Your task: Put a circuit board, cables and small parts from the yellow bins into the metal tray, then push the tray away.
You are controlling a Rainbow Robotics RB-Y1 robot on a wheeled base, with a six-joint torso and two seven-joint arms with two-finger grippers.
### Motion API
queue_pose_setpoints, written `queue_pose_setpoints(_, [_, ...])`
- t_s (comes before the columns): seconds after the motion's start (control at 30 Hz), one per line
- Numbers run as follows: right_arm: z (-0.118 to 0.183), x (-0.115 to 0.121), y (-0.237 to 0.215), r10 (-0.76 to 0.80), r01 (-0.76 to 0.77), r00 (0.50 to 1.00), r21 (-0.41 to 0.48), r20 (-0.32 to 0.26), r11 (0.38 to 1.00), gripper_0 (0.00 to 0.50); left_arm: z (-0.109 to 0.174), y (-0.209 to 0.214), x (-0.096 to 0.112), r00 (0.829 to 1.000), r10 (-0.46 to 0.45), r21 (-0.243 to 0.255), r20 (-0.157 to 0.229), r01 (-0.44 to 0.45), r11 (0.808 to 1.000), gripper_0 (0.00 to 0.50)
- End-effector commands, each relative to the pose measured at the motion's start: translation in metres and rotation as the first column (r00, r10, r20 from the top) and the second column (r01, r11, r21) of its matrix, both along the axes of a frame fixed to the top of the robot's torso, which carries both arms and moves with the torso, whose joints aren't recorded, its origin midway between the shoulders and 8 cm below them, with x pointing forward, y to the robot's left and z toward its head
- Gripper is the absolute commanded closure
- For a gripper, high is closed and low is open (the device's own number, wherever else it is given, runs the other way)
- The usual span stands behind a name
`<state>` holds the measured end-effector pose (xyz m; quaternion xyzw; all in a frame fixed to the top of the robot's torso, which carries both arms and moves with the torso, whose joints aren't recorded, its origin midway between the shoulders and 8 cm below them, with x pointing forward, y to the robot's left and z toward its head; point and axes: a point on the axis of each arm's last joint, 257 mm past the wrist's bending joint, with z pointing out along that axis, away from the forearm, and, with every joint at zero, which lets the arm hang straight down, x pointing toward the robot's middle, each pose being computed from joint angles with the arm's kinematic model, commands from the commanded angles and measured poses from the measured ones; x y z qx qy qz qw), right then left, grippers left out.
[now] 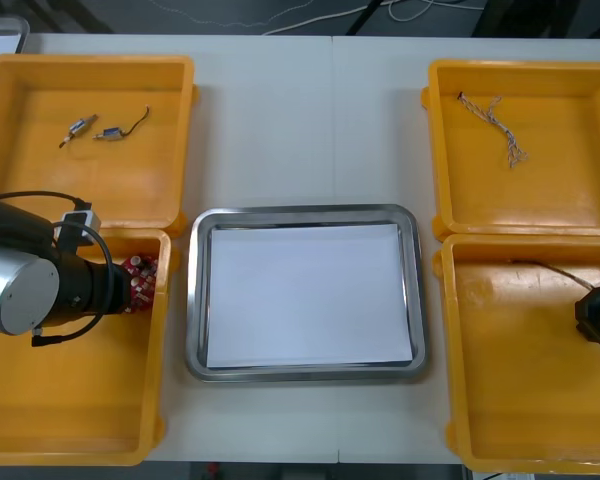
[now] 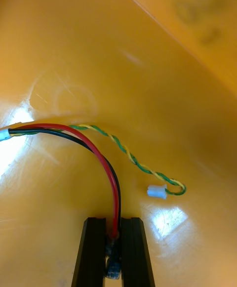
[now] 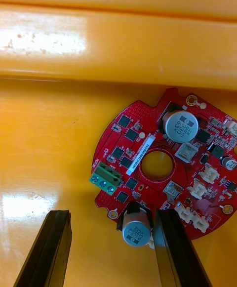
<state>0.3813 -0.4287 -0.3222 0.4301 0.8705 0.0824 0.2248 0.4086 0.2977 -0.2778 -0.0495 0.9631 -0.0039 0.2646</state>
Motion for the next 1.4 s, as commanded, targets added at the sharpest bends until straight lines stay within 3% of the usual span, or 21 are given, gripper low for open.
queue_pose_setpoints(0.03, [0.001, -0.001, -0.003, -0.033, 0.033, 0.999, 0.027, 0.005, 0.999, 0.500, -0.011, -0.012, -0.008, 0.994, -0.112, 0.048, -0.019, 0.113, 0.992, 0.018])
queue_pose_setpoints(0.43, [0.055, 0.005, -0.001, 0.022, -0.022, 1.000, -0.044, 0.004, 0.999, 0.500, -0.014, -0.015, -0.007, 0.994, -0.110, 0.063, -0.015, 0.111, 0.992, 0.035])
queue_pose_setpoints(0.57, [0.069, 0.001, 0.001, 0.043, -0.043, 0.999, -0.068, -0.001, 0.997, 0.500, -0.017, -0.015, -0.008, 0.994, -0.110, 0.064, -0.022, 0.111, 0.992, 0.042])
queue_pose_setpoints(0.77, [0.087, -0.014, 0.010, 0.075, -0.077, 0.997, -0.089, -0.033, 0.993, 0.500, -0.021, -0.016, -0.011, 0.993, -0.112, 0.067, -0.032, 0.114, 0.991, 0.090])
queue_pose_setpoints(0.9, [0.089, -0.027, 0.021, 0.099, -0.104, 0.993, -0.088, -0.063, 0.991, 0.500, -0.022, -0.015, -0.013, 0.993, -0.110, 0.070, -0.039, 0.113, 0.991, 0.171])
queue_pose_setpoints(0.97, [0.087, -0.034, 0.026, 0.108, -0.113, 0.992, -0.082, -0.065, 0.990, 0.500, -0.022, -0.015, -0.013, 0.993, -0.113, 0.070, -0.040, 0.115, 0.991, 0.269])
queue_pose_setpoints(1.0, [0.086, -0.035, 0.027, 0.110, -0.115, 0.992, -0.081, -0.067, 0.990, 0.500, -0.023, -0.015, -0.014, 0.993, -0.111, 0.069, -0.041, 0.113, 0.991, 0.291])
queue_pose_setpoints(1.13, [0.080, -0.050, 0.037, 0.127, -0.132, 0.989, -0.071, -0.075, 0.989, 0.500, -0.023, -0.014, -0.014, 0.993, -0.108, 0.071, -0.042, 0.110, 0.991, 0.499])
queue_pose_setpoints(1.4, [0.075, -0.082, 0.049, 0.151, -0.157, 0.985, -0.073, -0.085, 0.985, 0.500, -0.022, -0.012, -0.015, 0.991, -0.125, 0.085, -0.043, 0.129, 0.988, 0.500])
